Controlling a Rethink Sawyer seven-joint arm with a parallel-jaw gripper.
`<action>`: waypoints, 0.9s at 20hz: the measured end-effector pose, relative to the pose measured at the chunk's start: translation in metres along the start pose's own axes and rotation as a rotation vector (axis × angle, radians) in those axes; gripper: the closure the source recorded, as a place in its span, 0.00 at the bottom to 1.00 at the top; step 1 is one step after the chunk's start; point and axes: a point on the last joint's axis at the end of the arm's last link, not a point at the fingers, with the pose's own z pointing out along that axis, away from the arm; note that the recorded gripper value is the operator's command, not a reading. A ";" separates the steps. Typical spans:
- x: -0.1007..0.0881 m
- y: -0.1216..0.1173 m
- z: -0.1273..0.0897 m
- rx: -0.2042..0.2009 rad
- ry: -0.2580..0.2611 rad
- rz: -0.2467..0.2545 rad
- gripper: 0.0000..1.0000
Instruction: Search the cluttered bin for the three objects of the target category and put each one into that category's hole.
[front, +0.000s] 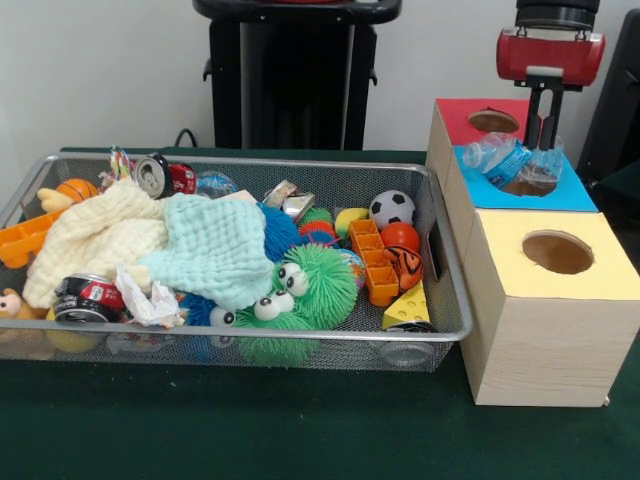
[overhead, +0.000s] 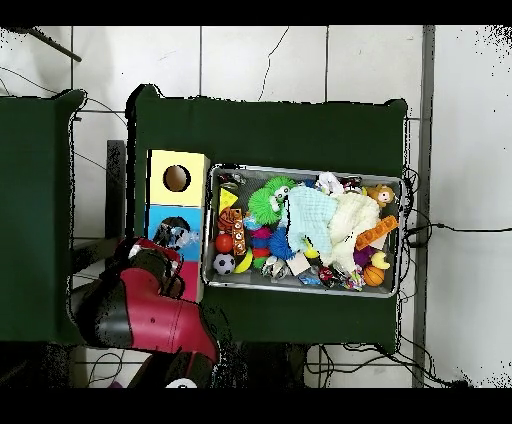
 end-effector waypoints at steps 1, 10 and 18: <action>0.000 0.000 -0.001 0.001 0.001 -0.001 1.00; 0.009 -0.009 -0.019 0.048 0.081 -0.011 1.00; 0.020 -0.015 -0.031 0.084 0.166 -0.016 1.00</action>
